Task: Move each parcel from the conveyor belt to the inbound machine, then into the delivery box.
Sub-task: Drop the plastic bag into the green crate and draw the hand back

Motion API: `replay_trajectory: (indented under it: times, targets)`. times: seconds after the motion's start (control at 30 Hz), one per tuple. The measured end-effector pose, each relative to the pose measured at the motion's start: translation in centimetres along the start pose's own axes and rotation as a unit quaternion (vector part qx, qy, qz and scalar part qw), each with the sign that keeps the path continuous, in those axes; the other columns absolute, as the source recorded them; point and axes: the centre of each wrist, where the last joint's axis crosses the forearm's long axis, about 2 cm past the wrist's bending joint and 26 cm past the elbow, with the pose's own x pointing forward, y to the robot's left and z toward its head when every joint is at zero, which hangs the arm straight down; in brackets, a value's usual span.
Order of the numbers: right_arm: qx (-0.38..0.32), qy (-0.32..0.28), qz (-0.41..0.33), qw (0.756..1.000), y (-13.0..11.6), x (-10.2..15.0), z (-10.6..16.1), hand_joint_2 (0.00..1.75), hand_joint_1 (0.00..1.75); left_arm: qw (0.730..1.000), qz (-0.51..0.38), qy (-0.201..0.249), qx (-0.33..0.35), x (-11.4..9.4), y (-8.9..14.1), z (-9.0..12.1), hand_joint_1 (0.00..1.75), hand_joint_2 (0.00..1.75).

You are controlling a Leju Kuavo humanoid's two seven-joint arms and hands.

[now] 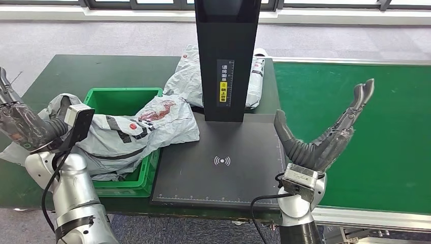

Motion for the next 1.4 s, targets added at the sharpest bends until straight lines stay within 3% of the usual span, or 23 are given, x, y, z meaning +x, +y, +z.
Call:
replay_trajectory:
  times: [0.27, 0.7, 0.87, 1.17, 1.4]
  targets:
    - [0.004, 0.004, 0.010, 1.000, -0.2, -0.4, 0.3, 1.75, 0.00, 0.993, 0.052, 0.041, 0.095, -0.2, 2.2, -0.9, 0.00, 1.75]
    - [0.004, 0.011, 0.028, 1.000, -1.0, -0.9, 0.8, 1.75, 0.00, 0.984, 0.085, 0.019, 0.152, 0.8, 5.7, -0.4, 0.00, 1.75]
    - [-0.001, 0.013, 0.036, 0.999, -1.5, -1.1, 0.9, 1.75, 0.00, 0.982, 0.098, 0.013, 0.158, 2.3, 7.1, -0.7, 0.00, 1.75]
    - [-0.005, 0.015, 0.041, 0.999, -1.9, -1.2, 0.9, 1.75, 0.00, 0.978, 0.114, -0.012, 0.174, 3.5, 7.9, -1.6, 0.00, 1.75]
    - [-0.006, 0.012, 0.045, 0.999, -2.1, -1.1, 0.9, 1.75, 0.00, 0.978, 0.124, -0.030, 0.167, 3.3, 7.1, -0.8, 0.00, 1.75]
